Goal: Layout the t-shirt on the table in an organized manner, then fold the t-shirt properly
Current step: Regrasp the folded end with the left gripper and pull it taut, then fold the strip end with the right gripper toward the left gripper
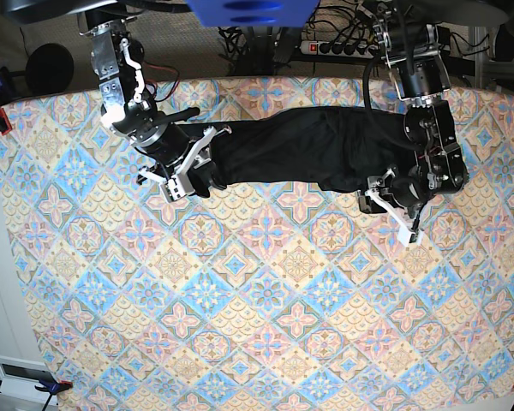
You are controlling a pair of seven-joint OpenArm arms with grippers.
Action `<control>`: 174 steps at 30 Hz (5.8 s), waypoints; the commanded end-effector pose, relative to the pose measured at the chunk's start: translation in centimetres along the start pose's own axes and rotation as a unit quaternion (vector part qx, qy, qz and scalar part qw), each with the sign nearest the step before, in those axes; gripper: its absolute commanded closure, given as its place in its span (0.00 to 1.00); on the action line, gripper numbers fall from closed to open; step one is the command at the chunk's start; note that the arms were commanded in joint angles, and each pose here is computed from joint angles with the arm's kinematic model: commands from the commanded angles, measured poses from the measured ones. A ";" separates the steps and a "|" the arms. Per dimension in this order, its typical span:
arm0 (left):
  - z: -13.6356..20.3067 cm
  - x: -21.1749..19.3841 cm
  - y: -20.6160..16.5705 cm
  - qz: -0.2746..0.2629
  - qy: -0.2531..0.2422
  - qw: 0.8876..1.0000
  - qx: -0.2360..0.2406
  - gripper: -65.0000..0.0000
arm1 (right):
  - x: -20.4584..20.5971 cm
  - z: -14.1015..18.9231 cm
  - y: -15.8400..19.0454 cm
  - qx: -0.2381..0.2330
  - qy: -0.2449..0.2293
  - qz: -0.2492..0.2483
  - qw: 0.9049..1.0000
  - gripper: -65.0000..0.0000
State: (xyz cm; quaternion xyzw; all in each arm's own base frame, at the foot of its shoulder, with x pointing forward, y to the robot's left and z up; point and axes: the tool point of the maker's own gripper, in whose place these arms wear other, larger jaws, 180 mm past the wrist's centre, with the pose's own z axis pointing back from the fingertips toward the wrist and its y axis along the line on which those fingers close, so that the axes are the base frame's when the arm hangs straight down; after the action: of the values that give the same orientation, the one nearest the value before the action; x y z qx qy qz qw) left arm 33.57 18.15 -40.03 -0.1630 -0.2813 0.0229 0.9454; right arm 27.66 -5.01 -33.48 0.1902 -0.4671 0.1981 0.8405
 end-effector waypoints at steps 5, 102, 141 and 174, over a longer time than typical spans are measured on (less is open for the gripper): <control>2.1 2.3 2.3 0.027 -0.052 0.998 0.018 0.77 | 1.4 0.2 0.0 0.003 -0.025 0.004 1.000 0.70; 12.6 3.1 -0.1 0.072 -0.132 0.983 -0.103 0.47 | -2.3 3.3 -6.3 -0.052 0.069 -0.071 0.994 0.43; 12.7 4.0 -0.3 0.070 -0.142 0.982 -0.107 0.47 | -11.7 -0.3 0.6 0.075 0.162 -0.188 0.966 0.48; 8.8 -3.2 3.3 0.142 -0.063 0.987 -0.047 0.47 | 0.4 3.5 -14.5 -0.082 0.013 -0.125 0.989 0.97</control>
State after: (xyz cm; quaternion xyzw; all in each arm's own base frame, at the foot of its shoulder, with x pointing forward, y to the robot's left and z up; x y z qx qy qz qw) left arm 25.47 23.14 -36.99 -0.2427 -0.2941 0.1607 0.9104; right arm 31.52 -19.33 -35.52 0.1661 -0.4090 0.0451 0.8962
